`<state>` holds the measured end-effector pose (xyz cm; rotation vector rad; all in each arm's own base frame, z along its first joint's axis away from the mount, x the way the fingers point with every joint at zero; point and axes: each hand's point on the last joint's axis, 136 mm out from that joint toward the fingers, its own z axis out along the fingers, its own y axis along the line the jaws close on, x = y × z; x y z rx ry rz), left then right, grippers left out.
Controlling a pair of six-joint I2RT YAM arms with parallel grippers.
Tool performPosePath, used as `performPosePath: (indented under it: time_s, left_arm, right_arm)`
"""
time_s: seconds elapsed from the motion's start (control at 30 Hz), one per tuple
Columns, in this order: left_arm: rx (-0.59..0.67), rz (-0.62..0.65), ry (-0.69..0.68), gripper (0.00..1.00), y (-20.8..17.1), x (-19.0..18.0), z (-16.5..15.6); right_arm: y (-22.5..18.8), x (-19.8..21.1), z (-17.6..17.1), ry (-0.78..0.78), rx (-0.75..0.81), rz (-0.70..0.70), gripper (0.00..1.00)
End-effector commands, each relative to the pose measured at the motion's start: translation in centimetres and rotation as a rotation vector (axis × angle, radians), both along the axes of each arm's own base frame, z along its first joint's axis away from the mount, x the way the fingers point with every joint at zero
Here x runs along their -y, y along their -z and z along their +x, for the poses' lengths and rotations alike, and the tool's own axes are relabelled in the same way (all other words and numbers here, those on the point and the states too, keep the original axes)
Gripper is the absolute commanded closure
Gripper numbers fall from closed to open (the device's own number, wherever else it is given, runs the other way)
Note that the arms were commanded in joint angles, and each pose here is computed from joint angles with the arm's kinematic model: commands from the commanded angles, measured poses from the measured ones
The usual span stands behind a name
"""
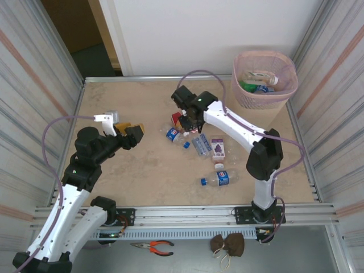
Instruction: Put the plastic bottles in the bin
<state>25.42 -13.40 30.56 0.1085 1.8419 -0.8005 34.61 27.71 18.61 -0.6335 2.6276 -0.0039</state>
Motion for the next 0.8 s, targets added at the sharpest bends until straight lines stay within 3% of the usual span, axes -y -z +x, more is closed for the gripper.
performPosePath:
  time_s: [0.0,0.43,0.77]
  left_arm:
    - [0.022,-0.015,-0.009,0.27,-0.8,-0.1,0.4]
    - [0.021,-0.033,0.003,0.27,-1.3,0.2,0.7]
    - [0.024,-0.046,0.004,0.27,-1.6,0.2,0.5]
  right_arm:
    - [-6.3,0.9,1.3,0.056,0.128,0.118,0.72]
    - [-21.1,6.1,2.8,0.096,0.472,0.289,0.73]
    - [-30.7,13.7,3.8,0.237,0.744,0.363,0.73]
